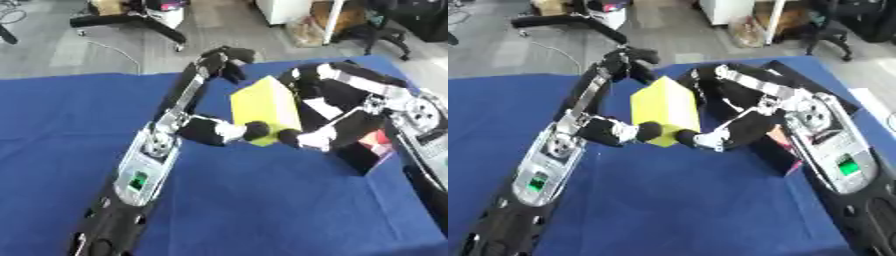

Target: Pick up the objects with one hand, pass them to the other hand, and then place them into the box on the other side of the table.

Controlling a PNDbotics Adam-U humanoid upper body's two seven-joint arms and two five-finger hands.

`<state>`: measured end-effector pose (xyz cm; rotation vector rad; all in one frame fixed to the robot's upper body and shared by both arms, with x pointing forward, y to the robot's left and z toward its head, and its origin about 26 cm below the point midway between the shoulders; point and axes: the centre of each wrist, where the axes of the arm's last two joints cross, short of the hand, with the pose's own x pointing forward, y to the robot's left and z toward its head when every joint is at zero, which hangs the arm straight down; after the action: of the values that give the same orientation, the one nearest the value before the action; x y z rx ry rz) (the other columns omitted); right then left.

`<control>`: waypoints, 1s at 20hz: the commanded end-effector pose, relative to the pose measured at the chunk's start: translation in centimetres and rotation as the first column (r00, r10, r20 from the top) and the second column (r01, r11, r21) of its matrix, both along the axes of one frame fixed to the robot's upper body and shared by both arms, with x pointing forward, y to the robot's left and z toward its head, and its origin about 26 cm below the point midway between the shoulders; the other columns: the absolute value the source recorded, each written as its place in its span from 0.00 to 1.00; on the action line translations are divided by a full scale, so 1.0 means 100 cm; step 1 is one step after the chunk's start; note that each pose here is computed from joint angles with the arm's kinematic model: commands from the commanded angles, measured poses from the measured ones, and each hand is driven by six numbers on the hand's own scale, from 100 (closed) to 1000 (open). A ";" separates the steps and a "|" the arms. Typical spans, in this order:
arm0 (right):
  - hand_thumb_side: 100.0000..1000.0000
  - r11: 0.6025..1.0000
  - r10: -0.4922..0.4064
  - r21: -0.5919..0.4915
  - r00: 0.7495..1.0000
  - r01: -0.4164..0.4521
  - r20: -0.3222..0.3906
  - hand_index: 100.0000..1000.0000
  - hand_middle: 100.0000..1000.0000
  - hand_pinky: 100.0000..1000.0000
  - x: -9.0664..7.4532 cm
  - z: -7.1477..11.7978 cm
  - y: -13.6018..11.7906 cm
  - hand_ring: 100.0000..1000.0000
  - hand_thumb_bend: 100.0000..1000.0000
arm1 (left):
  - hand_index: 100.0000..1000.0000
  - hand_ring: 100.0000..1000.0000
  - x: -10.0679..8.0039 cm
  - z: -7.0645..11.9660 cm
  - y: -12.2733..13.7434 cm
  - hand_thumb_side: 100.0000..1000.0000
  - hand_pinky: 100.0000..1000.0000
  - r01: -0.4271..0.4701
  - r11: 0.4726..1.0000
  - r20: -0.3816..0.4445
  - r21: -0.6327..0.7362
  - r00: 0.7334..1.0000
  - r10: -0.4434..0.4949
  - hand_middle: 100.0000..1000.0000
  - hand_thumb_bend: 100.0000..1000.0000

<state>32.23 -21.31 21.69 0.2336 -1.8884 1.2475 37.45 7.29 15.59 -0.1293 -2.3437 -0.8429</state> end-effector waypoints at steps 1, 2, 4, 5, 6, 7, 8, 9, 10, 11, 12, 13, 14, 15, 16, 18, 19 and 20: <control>0.00 1.000 -0.026 0.007 0.997 0.026 0.067 0.12 0.48 0.58 -0.006 0.010 -0.001 0.58 0.06 | 0.82 0.61 0.002 0.011 0.012 0.56 0.61 -0.020 0.999 0.014 -0.046 1.000 0.020 0.69 0.72; 0.00 0.999 -0.051 0.013 0.996 0.050 0.080 0.12 0.48 0.58 -0.005 0.010 -0.002 0.58 0.06 | 0.81 0.61 0.002 0.012 0.014 0.57 0.61 -0.019 0.998 0.008 -0.057 1.000 0.020 0.69 0.73; 0.00 0.994 -0.108 0.042 0.990 0.105 0.094 0.12 0.48 0.57 -0.004 0.010 -0.006 0.58 0.06 | 0.81 0.61 0.002 0.012 0.020 0.57 0.60 -0.021 0.997 -0.010 -0.076 1.000 0.020 0.69 0.72; 0.00 0.989 -0.138 0.061 0.985 0.133 0.101 0.12 0.48 0.57 -0.004 0.010 -0.009 0.58 0.06 | 0.81 0.61 0.003 0.013 0.024 0.58 0.60 -0.024 0.996 -0.019 -0.084 1.000 0.022 0.69 0.72; 0.00 0.983 -0.173 0.085 0.979 0.165 0.110 0.12 0.48 0.57 -0.004 0.011 -0.012 0.58 0.06 | 0.81 0.61 0.003 0.013 0.029 0.58 0.60 -0.031 0.995 -0.027 -0.092 0.999 0.029 0.69 0.71; 0.00 0.975 -0.206 0.111 0.972 0.193 0.116 0.12 0.48 0.57 -0.005 0.013 -0.016 0.57 0.06 | 0.81 0.61 0.003 0.012 0.033 0.58 0.60 -0.040 0.994 -0.035 -0.099 0.999 0.037 0.68 0.71; 0.00 0.963 -0.244 0.144 0.962 0.226 0.122 0.12 0.48 0.57 -0.005 0.015 -0.020 0.57 0.06 | 0.81 0.60 0.004 0.012 0.039 0.58 0.60 -0.057 0.993 -0.044 -0.103 0.998 0.052 0.68 0.71; 0.00 0.948 -0.285 0.182 0.950 0.259 0.130 0.12 0.48 0.57 -0.007 0.018 -0.025 0.57 0.05 | 0.81 0.60 0.005 0.010 0.044 0.58 0.60 -0.077 0.991 -0.053 -0.106 0.996 0.071 0.68 0.70; 0.00 0.932 -0.323 0.220 0.936 0.290 0.136 0.12 0.48 0.57 -0.008 0.022 -0.029 0.57 0.05 | 0.81 0.60 0.005 0.009 0.050 0.57 0.60 -0.098 0.990 -0.062 -0.106 0.994 0.092 0.68 0.70; 0.00 0.913 -0.361 0.255 0.922 0.318 0.139 0.13 0.48 0.57 -0.010 0.026 -0.034 0.57 0.05 | 0.81 0.60 0.006 0.007 0.056 0.57 0.60 -0.119 0.987 -0.068 -0.104 0.991 0.112 0.68 0.70; 0.00 0.891 -0.401 0.291 0.905 0.349 0.143 0.13 0.48 0.57 -0.011 0.030 -0.040 0.57 0.05 | 0.81 0.60 0.007 0.004 0.063 0.57 0.60 -0.145 0.985 -0.077 -0.099 0.988 0.137 0.68 0.69; 0.00 0.868 -0.439 0.323 0.887 0.377 0.144 0.13 0.48 0.57 -0.013 0.035 -0.045 0.57 0.05 | 0.81 0.60 0.007 0.001 0.070 0.56 0.60 -0.169 0.982 -0.084 -0.089 0.983 0.162 0.68 0.69; 0.00 0.844 -0.477 0.352 0.867 0.405 0.146 0.13 0.48 0.57 -0.015 0.039 -0.051 0.57 0.05 | 0.81 0.60 0.008 -0.004 0.077 0.56 0.60 -0.198 0.978 -0.095 -0.070 0.977 0.191 0.68 0.69; 0.00 0.819 -0.515 0.375 0.844 0.435 0.147 0.13 0.48 0.57 -0.016 0.042 -0.058 0.57 0.05 | 0.81 0.60 0.007 -0.010 0.084 0.56 0.59 -0.223 0.973 -0.106 -0.053 0.971 0.216 0.68 0.69; 0.00 0.799 -0.544 0.392 0.826 0.457 0.147 0.13 0.48 0.57 -0.017 0.045 -0.064 0.57 0.05 | 0.81 0.60 0.006 -0.013 0.090 0.56 0.59 -0.238 0.970 -0.111 -0.044 0.966 0.232 0.68 0.69; 0.00 0.758 -0.602 0.407 0.787 0.510 0.135 0.14 0.47 0.57 -0.017 0.046 -0.076 0.56 0.05 | 0.80 0.59 0.003 -0.022 0.102 0.56 0.59 -0.270 0.962 -0.124 -0.028 0.956 0.265 0.68 0.67; 0.00 0.717 -0.655 0.412 0.746 0.562 0.122 0.14 0.47 0.57 -0.014 0.046 -0.088 0.56 0.04 | 0.80 0.59 -0.001 -0.028 0.114 0.55 0.59 -0.302 0.953 -0.133 -0.020 0.946 0.297 0.67 0.66; 0.00 0.680 -0.695 0.417 0.711 0.603 0.106 0.15 0.47 0.57 -0.010 0.044 -0.098 0.56 0.02 | 0.80 0.59 -0.006 -0.033 0.123 0.55 0.59 -0.329 0.944 -0.140 -0.019 0.936 0.323 0.67 0.65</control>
<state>31.29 -29.74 24.84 -0.3480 -2.1205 0.4757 36.82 18.52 10.96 0.1269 -2.1372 -0.5994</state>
